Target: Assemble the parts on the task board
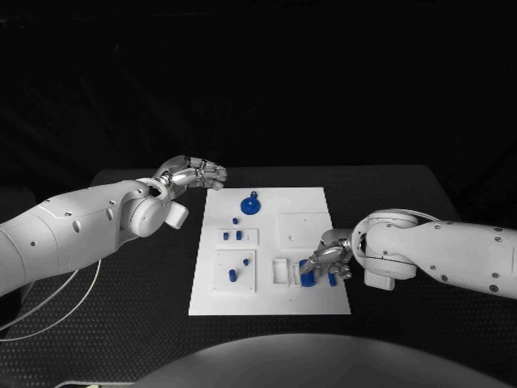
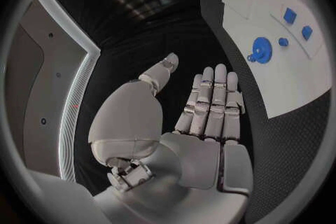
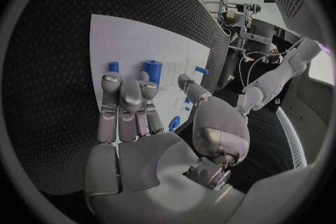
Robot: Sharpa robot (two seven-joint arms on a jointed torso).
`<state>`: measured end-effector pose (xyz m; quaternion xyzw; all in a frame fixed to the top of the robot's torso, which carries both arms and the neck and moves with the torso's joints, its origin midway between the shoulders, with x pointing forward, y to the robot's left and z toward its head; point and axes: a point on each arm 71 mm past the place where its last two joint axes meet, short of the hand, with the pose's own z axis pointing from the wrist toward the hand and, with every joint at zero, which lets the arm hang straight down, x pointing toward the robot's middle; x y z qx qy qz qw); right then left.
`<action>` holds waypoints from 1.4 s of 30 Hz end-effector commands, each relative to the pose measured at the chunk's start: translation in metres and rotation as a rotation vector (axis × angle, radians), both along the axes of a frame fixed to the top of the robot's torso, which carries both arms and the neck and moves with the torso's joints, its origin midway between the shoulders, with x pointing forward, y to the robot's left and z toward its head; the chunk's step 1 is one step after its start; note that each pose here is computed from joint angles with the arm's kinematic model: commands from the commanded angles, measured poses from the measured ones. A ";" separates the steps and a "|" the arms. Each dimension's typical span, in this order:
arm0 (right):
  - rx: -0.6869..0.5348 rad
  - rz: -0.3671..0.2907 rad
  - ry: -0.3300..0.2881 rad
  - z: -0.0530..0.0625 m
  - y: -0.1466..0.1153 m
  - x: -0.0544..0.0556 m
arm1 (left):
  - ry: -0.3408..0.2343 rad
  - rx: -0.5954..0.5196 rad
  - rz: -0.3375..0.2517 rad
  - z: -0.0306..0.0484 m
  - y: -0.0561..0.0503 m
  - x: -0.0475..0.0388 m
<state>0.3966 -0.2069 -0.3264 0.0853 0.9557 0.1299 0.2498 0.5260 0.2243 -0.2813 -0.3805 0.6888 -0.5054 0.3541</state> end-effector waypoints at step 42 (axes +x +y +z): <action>-0.070 0.024 -0.038 -0.022 0.012 0.002 | 0.005 -0.031 -0.025 0.0021 -0.003 -0.0044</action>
